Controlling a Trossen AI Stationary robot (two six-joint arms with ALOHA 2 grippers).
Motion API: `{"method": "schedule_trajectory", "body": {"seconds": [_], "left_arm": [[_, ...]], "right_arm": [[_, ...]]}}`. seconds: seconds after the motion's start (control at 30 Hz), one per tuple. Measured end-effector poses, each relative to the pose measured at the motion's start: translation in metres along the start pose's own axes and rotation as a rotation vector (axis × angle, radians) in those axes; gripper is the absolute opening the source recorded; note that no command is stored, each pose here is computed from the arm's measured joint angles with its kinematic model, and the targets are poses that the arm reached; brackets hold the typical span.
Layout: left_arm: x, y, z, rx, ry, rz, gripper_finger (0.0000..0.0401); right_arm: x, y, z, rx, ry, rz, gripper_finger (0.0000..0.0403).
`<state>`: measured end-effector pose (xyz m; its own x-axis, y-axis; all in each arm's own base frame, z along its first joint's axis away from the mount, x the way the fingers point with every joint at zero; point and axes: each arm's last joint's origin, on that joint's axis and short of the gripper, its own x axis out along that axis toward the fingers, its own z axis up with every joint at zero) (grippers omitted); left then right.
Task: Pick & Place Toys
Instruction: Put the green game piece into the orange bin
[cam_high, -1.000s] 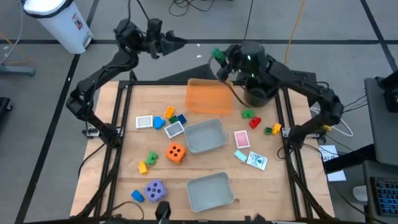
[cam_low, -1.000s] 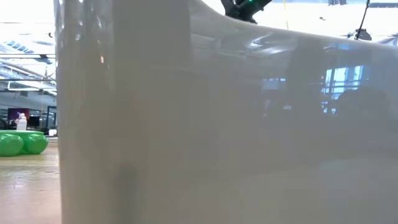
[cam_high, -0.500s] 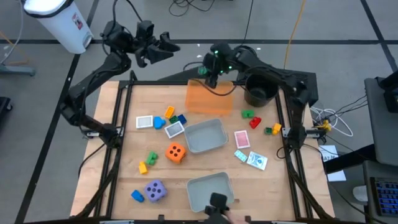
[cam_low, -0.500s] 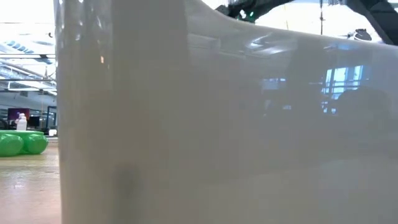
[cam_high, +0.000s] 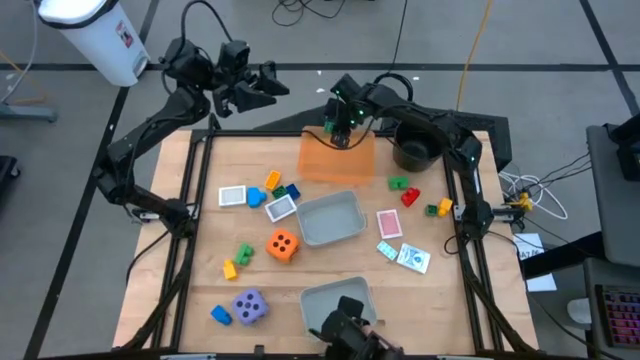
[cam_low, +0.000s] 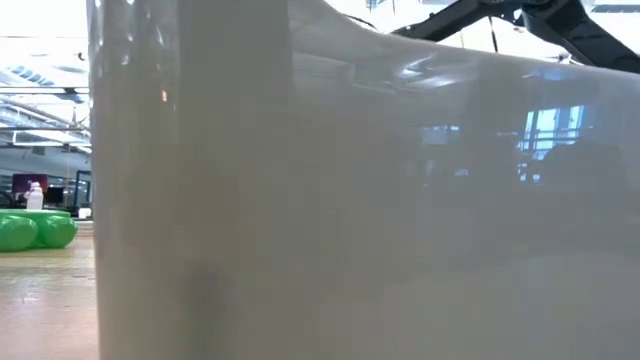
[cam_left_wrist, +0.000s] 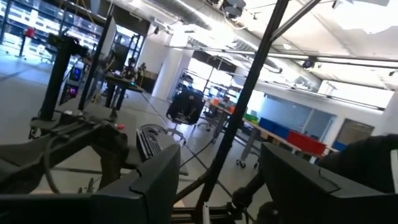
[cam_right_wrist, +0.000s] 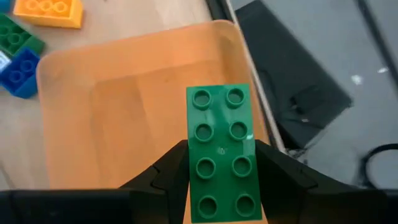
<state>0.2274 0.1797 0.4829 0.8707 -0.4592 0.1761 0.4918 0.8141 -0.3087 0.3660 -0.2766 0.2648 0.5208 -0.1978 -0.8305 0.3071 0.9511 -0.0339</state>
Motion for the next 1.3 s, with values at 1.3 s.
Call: {"method": "schedule_trajectory", "body": {"seconds": [1.3], "left_arm": [[0.022, -0.001, -0.014, -0.039, 0.026, -0.005, 0.0225]], "right_arm": [[0.067, 0.078, 0.007, -0.023, 0.046, 0.156, 0.0151]]}}
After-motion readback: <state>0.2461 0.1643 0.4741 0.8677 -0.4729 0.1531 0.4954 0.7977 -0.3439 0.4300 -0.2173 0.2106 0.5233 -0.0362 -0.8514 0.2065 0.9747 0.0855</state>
